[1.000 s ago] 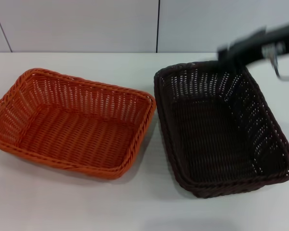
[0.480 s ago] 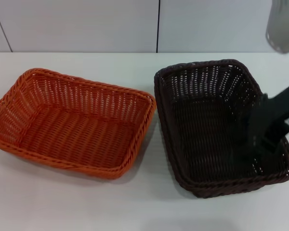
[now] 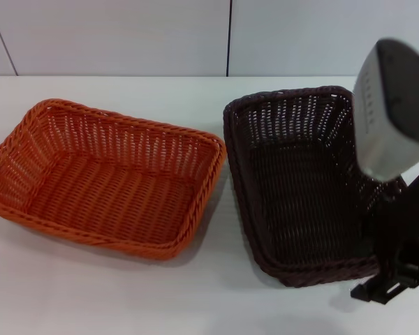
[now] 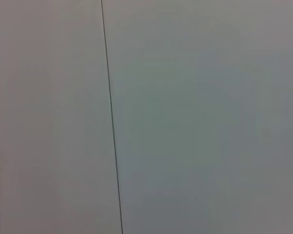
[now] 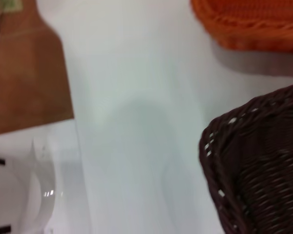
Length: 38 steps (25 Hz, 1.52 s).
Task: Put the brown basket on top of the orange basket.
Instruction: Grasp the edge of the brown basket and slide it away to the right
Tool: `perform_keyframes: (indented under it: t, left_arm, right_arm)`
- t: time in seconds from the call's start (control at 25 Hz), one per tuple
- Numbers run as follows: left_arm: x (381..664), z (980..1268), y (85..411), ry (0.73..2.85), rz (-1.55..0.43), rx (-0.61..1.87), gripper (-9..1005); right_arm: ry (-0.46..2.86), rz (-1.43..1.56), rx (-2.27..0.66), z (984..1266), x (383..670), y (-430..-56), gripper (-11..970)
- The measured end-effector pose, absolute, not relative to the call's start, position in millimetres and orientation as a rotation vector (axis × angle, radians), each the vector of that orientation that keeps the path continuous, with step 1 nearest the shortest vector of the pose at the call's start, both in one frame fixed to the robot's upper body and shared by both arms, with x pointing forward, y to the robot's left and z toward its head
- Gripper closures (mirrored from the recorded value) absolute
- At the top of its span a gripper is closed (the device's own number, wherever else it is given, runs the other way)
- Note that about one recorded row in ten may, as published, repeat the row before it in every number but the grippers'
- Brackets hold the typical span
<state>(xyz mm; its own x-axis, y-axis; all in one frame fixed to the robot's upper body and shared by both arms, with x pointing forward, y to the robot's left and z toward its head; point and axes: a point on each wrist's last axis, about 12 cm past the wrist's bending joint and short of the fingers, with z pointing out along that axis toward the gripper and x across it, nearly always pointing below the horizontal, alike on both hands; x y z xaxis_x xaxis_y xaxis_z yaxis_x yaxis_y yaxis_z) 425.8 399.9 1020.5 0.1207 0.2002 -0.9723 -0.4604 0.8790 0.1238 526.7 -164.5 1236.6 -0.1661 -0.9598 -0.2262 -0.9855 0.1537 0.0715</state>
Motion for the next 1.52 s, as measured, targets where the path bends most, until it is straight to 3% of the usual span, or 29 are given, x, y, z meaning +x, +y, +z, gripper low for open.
perform_keyframes:
  t: [0.36, 1.12, 1.36, 1.52]
  left_arm:
    - [427, 1021, 399, 1.371, 0.481, -0.221, 211]
    - [431, 1022, 398, 1.368, 0.474, -0.207, 212]
    - [433, 1023, 398, 1.367, 0.48, -0.2, 212]
    - [433, 1023, 398, 1.369, 0.498, -0.188, 212]
  right_arm:
    - [2.305, 0.11, -2.02, 1209, 535, -152, 401]
    - [2.308, 0.114, -1.981, 1182, 548, -150, 532]
    - [2.216, 0.07, -2.001, 1192, 546, -144, 707]
    - [2.152, 0.013, -2.047, 1196, 540, -139, 731]
